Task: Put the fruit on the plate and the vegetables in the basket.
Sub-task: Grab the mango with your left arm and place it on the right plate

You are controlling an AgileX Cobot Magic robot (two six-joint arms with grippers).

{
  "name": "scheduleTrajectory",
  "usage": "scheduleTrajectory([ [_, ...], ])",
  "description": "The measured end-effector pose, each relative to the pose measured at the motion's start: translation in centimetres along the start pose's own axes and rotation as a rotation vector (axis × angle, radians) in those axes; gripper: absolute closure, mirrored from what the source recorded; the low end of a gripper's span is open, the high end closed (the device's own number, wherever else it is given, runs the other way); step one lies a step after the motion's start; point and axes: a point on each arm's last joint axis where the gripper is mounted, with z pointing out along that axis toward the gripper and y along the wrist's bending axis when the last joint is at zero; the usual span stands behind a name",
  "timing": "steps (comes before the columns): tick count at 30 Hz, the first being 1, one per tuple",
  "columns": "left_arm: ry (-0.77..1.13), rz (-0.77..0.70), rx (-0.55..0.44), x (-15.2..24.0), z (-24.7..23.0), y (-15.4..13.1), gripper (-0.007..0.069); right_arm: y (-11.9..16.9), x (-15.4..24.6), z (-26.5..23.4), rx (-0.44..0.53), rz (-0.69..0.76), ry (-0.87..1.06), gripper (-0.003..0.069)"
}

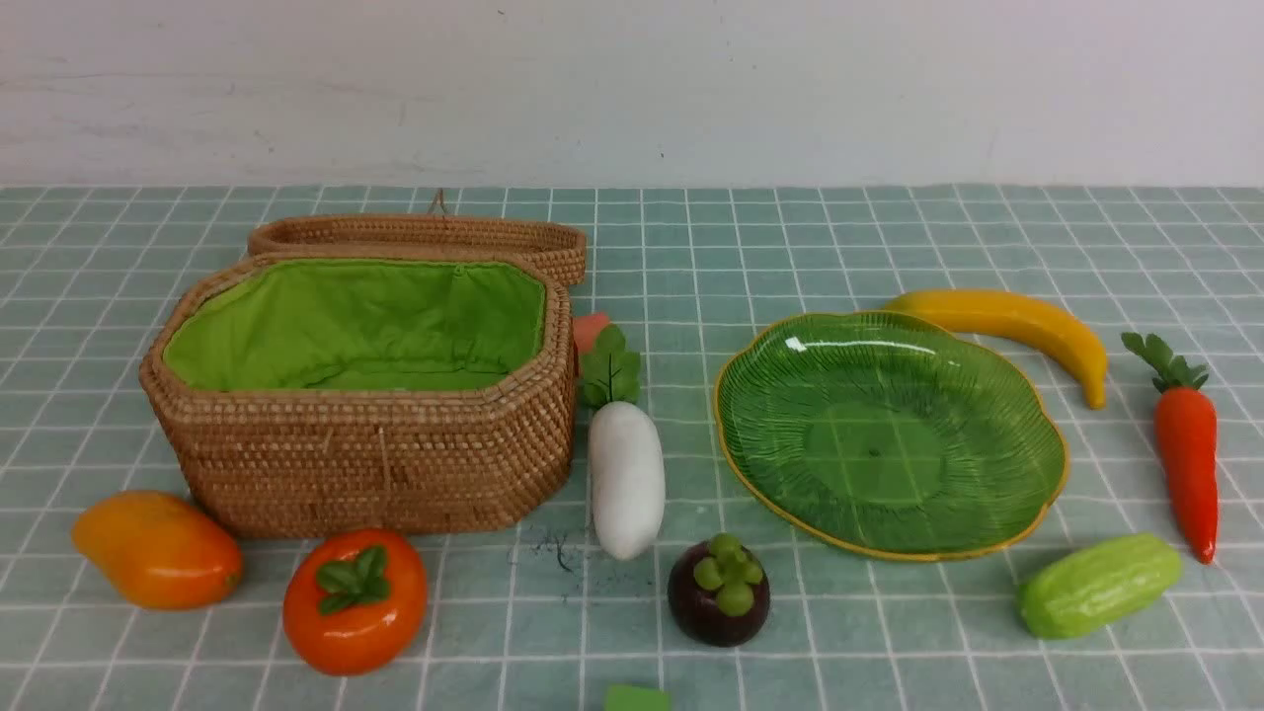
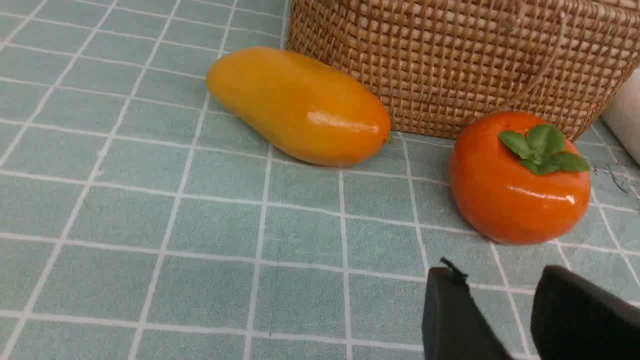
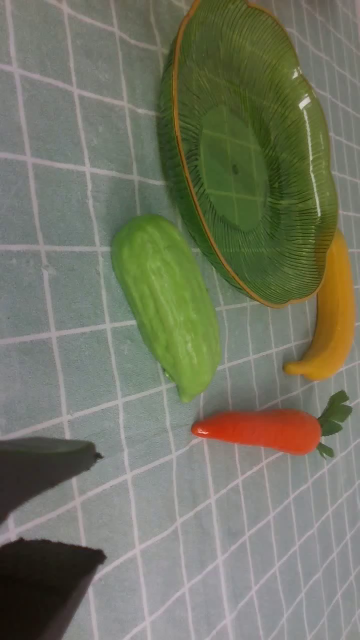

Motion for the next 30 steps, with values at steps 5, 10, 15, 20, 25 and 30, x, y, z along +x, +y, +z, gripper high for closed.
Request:
scheduleTrajectory([
  [5,0.0,0.0,0.0,0.0,0.0,0.0,0.0387,0.0,0.0,0.0,0.0,0.0,0.0,0.0419],
  [10,0.0,0.0,0.0,0.0,0.0,0.0,0.0387,0.0,0.0,0.0,0.0,0.0,0.0,0.0419],
  [15,0.0,0.0,0.0,0.0,0.0,0.0,0.0387,0.0,0.0,0.0,0.0,0.0,0.0,0.0419],
  [20,-0.006,0.0,0.001,-0.1,0.0,0.0,0.0387,0.0,0.0,0.0,0.0,0.0,0.0,0.0419],
  [25,-0.1,-0.262,0.072,-1.0,-0.1,-0.5,0.0387,0.0,0.0,0.0,0.0,0.0,0.0,0.0419],
  [30,-0.205,-0.609,0.154,-2.1,-0.3,-0.8,0.0387,0.0,0.0,0.0,0.0,0.0,0.0,0.0419],
])
